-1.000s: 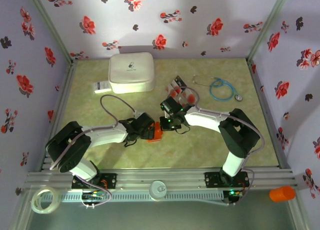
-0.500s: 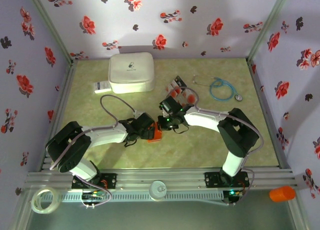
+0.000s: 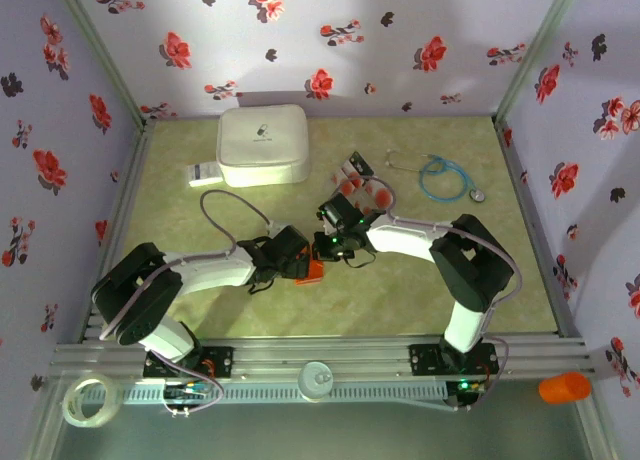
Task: Put the credit cards into the card holder
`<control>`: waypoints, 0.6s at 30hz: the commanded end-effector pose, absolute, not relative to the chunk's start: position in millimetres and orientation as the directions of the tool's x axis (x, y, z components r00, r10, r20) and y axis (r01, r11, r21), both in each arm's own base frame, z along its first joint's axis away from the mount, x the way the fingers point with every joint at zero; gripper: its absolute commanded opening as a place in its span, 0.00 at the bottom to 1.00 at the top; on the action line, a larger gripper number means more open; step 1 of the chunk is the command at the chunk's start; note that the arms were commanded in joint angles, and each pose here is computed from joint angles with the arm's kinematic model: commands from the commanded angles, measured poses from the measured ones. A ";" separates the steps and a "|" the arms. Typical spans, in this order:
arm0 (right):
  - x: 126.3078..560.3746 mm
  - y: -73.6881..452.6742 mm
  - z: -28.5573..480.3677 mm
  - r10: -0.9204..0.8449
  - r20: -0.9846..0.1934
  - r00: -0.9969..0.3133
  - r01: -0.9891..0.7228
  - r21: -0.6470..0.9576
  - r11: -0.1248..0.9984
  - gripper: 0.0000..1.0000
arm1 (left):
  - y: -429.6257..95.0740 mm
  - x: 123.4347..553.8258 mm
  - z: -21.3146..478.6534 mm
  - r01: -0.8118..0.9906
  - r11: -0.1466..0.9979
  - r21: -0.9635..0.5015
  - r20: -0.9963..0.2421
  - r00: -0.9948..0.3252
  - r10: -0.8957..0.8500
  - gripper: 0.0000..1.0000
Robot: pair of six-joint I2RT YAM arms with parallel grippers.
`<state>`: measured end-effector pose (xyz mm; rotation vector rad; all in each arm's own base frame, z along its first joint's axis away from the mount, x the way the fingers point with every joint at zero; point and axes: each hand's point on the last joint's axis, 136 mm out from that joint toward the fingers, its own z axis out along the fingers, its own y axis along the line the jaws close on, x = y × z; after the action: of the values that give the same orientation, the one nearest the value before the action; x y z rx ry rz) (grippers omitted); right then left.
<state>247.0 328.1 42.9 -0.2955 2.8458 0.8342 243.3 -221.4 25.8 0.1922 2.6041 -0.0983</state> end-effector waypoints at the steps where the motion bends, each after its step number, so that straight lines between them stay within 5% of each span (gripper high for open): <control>1: 242.6 327.9 31.0 -0.132 -0.183 -0.974 -0.210 0.522 0.827 0.00 | -201.6 231.3 8.4 0.166 0.984 0.061 -0.459 -0.871 0.175 1.00; 18: 231.4 313.0 4.4 -0.129 -0.139 -0.982 -0.181 0.484 0.856 0.00 | -201.6 231.7 10.0 0.165 0.984 0.061 -0.462 -0.870 0.174 1.00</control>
<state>246.1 328.9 33.9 -0.2765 2.8300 0.8654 243.3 -221.3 25.8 0.1922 2.6041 -0.0976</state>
